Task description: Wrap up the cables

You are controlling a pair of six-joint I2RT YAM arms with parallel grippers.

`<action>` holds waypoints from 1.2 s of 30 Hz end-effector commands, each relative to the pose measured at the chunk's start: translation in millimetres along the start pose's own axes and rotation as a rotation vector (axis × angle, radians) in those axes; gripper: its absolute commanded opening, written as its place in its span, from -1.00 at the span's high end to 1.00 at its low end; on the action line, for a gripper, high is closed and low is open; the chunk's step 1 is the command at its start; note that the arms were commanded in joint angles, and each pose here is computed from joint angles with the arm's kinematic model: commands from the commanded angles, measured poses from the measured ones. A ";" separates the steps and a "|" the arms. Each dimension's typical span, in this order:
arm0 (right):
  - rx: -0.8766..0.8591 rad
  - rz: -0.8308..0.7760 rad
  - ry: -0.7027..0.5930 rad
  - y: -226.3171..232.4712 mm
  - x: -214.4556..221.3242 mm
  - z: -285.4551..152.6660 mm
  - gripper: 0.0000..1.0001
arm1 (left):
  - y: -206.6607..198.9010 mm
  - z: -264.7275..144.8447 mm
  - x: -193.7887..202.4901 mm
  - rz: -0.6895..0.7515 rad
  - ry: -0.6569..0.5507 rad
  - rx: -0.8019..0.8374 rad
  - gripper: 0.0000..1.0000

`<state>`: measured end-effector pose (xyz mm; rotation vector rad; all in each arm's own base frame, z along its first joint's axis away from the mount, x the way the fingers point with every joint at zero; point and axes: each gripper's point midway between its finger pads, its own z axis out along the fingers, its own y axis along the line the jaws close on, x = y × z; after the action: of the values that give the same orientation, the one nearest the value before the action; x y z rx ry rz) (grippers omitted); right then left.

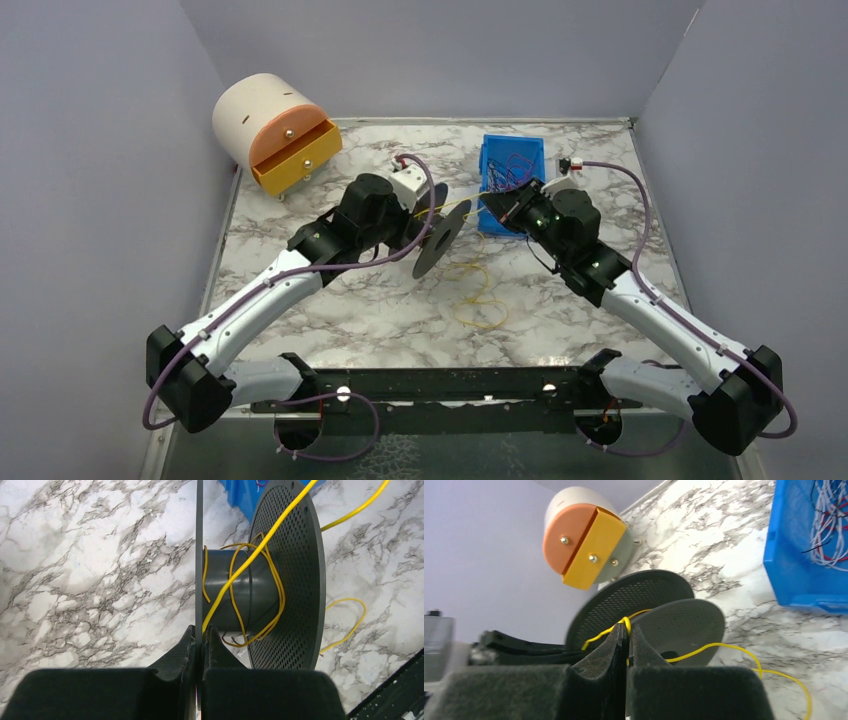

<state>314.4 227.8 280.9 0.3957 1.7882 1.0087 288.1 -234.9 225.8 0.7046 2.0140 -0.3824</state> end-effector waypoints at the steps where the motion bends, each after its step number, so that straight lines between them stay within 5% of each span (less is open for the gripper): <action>1: 0.071 -0.178 -0.069 -18.5 -17.6 -8.6 0.90 | 10.8 -35.9 -23.7 -0.030 -0.064 -0.054 1.00; 20: 0.300 -0.371 -0.032 -94.3 2.7 -2.1 0.66 | -0.3 -97.8 -47.5 -0.014 -0.108 0.023 1.00; 36: 0.103 -0.373 0.150 -93.6 62.8 20.5 0.16 | -8.3 -137.9 -98.3 -0.077 -0.242 0.069 1.00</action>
<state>323.7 205.7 157.6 0.1412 2.0167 0.5925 226.6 -201.3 341.9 0.6834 1.8998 -0.5090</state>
